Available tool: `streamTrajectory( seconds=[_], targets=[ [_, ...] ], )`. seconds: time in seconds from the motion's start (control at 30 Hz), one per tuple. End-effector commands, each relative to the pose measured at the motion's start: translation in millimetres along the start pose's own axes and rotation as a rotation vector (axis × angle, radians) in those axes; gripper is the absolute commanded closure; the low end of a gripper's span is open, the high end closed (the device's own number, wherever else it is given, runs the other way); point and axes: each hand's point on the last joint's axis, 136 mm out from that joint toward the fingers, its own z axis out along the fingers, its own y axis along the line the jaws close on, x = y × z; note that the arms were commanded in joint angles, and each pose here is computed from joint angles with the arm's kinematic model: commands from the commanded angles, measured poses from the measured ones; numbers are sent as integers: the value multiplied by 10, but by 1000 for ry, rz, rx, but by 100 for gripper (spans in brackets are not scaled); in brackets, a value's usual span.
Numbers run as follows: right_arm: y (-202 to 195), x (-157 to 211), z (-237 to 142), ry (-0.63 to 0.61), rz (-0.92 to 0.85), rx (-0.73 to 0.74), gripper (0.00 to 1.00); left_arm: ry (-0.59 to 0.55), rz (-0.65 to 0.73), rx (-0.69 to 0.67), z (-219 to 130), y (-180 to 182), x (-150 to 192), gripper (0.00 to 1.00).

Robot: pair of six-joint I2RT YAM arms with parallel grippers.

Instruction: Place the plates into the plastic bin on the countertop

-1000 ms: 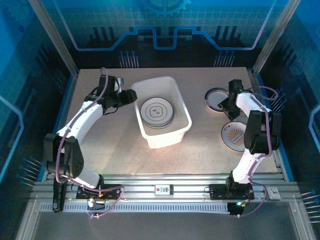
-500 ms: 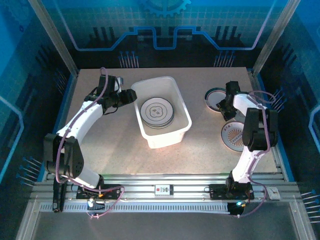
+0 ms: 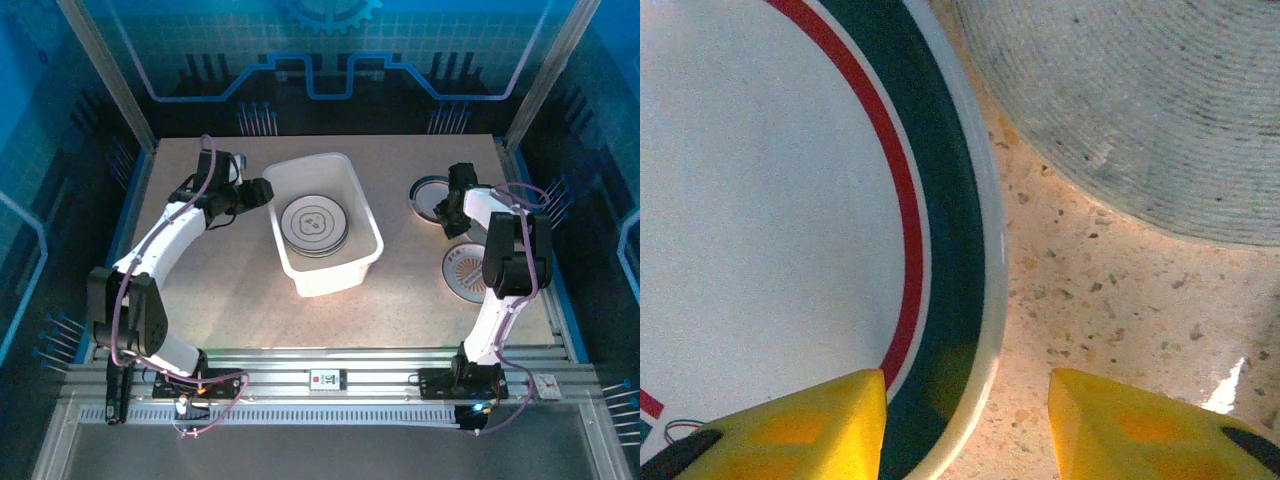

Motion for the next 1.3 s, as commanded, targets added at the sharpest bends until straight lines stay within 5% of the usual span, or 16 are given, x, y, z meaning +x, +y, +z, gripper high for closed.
streamTrajectory(
  seconds=[0.0,0.2,0.63,1.27],
  targets=[
    [7,38,89,-15,12,25,55,-53,-6,20,-107,-107,-143,42],
    [-11,77,163,-4,15,43,59,-53,-6,21,-124,-111,-138,42],
    [-26,129,72,-33,38,-4,93,-57,0,33,-149,-143,-149,42],
    [55,343,-358,-11,138,-239,100,-68,6,63,-197,-191,-139,42]
  ],
)
